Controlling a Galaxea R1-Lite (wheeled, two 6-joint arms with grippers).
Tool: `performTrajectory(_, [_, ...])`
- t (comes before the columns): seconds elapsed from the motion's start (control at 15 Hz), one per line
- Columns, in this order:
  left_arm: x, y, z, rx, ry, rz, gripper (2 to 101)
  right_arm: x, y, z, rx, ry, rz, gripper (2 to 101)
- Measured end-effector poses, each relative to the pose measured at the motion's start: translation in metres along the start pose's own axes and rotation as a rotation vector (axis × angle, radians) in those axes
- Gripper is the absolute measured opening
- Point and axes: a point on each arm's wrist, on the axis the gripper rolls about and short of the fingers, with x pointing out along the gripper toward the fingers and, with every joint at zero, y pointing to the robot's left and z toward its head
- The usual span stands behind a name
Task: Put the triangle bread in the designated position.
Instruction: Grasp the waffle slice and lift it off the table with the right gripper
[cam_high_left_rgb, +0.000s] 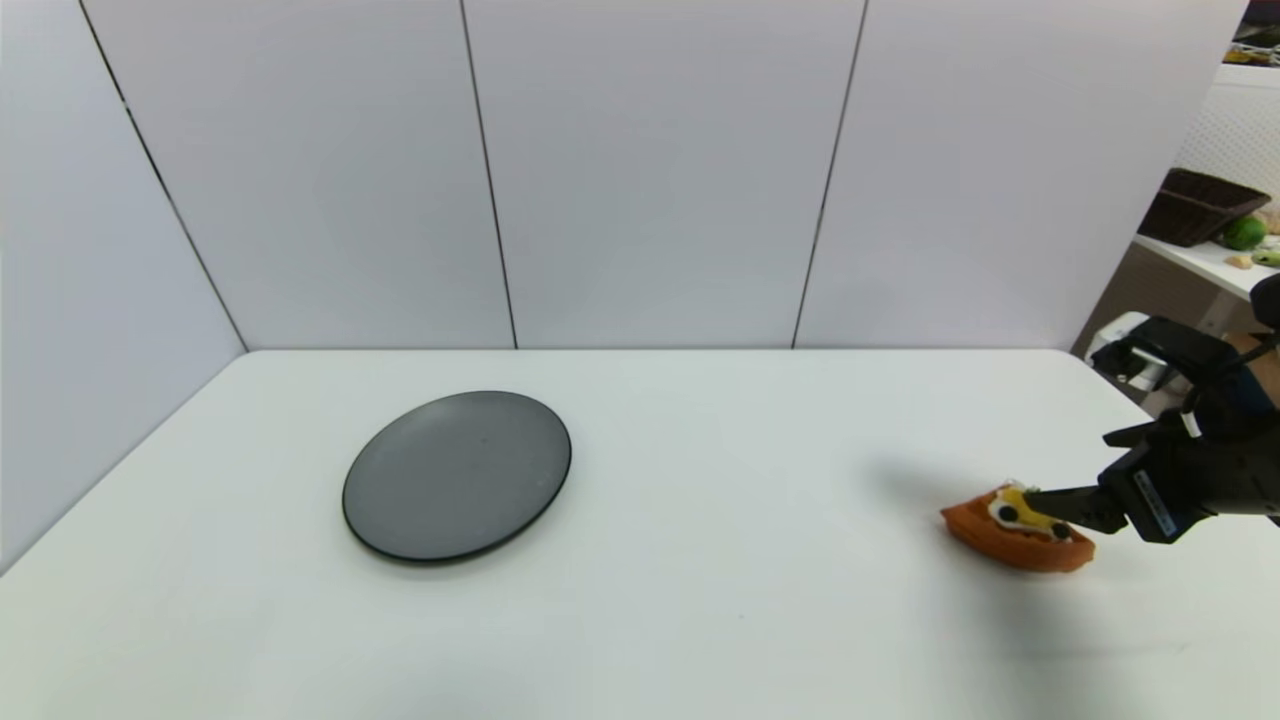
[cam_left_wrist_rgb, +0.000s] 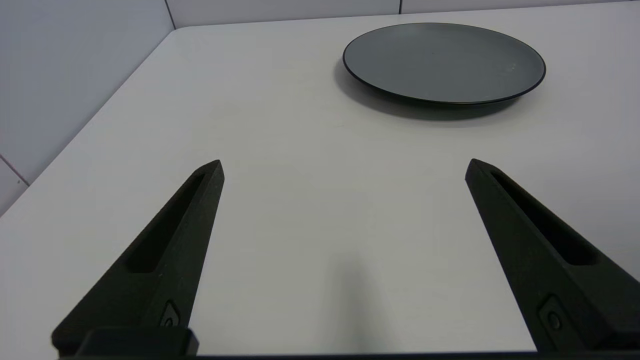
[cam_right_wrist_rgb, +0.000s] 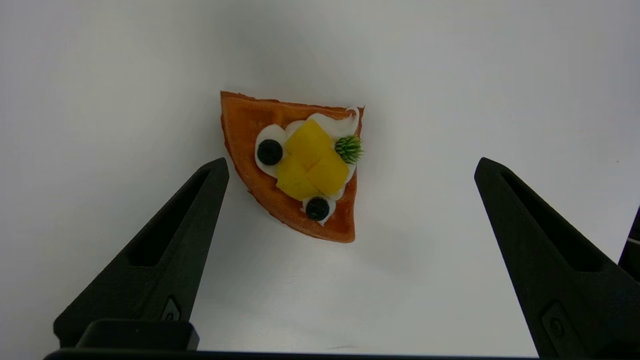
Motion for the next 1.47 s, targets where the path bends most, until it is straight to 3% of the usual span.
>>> performTrajectory(0.27, [0.0, 0.0, 0.0, -0.002, 0.0, 0.0, 97.9, 0.014, -0.005, -0.005, -0.055, 0.078, 0.042, 97.3])
performTrajectory(0.47, [0.0, 0.0, 0.0, -0.002, 0.0, 0.0, 97.9, 0.017, -0.001, -0.011, -0.072, 0.11, 0.129, 97.3])
performTrajectory(0.93, [0.0, 0.0, 0.0, -0.002, 0.0, 0.0, 97.9, 0.043, -0.005, -0.006, -0.072, 0.139, 0.165, 97.4])
performTrajectory(1.2, [0.0, 0.0, 0.0, -0.002, 0.0, 0.0, 97.9, 0.06, -0.007, -0.007, -0.064, 0.179, 0.193, 63.6])
performTrajectory(1.47, [0.0, 0.0, 0.0, -0.002, 0.0, 0.0, 97.9, 0.067, -0.005, -0.013, -0.074, 0.208, 0.21, 50.4])
